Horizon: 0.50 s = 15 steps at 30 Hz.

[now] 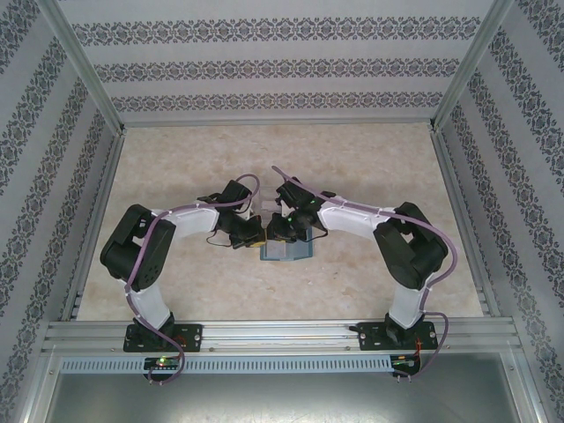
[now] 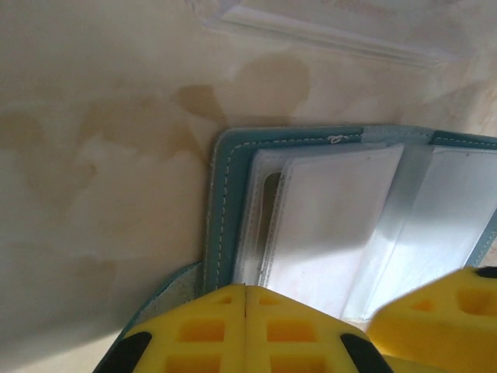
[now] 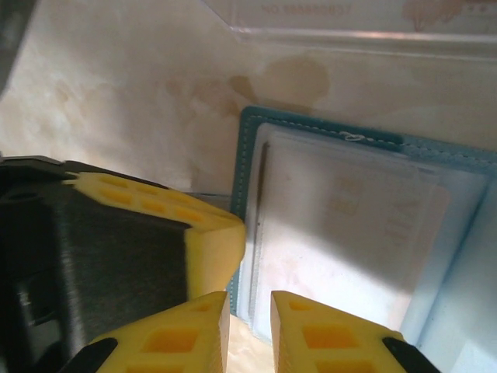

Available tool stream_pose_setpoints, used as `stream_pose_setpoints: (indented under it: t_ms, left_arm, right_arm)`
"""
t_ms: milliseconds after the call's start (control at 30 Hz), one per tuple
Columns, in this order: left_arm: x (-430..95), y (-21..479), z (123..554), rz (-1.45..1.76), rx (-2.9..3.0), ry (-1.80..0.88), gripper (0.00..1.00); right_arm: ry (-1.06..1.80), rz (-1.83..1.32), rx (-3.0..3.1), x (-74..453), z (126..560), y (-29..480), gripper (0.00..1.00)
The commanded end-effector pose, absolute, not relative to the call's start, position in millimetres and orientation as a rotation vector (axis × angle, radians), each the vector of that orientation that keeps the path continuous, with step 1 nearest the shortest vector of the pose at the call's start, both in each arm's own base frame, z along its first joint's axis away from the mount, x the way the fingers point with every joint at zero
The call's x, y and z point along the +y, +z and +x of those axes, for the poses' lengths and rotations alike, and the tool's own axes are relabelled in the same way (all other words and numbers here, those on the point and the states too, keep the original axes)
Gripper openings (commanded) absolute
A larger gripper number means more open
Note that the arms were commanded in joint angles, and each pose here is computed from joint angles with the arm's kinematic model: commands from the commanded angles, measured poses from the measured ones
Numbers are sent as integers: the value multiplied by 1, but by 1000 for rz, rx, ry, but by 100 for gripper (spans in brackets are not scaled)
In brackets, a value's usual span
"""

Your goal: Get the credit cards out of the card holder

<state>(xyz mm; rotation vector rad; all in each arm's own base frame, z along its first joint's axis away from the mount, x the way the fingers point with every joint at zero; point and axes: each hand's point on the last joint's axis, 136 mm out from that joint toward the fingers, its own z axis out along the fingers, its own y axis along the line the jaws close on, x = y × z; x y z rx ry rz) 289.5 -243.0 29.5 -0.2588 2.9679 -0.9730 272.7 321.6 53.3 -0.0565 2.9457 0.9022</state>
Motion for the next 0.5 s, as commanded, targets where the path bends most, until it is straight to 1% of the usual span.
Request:
stream_pose_setpoints:
  t_ms: [0,167,467]
  left_arm:
    - [-241,24,288,-255,2979,-931,2]
    - [-235,19,282,-267,3001,-897,2]
    - [-233,15,278,-274,3018,-889,2]
  right_arm:
    - [915,-63,2977,329,267,50,21]
    - [915,-58,2998,332,266,43,19]
    - [883,-58,3028,333,262,34,18]
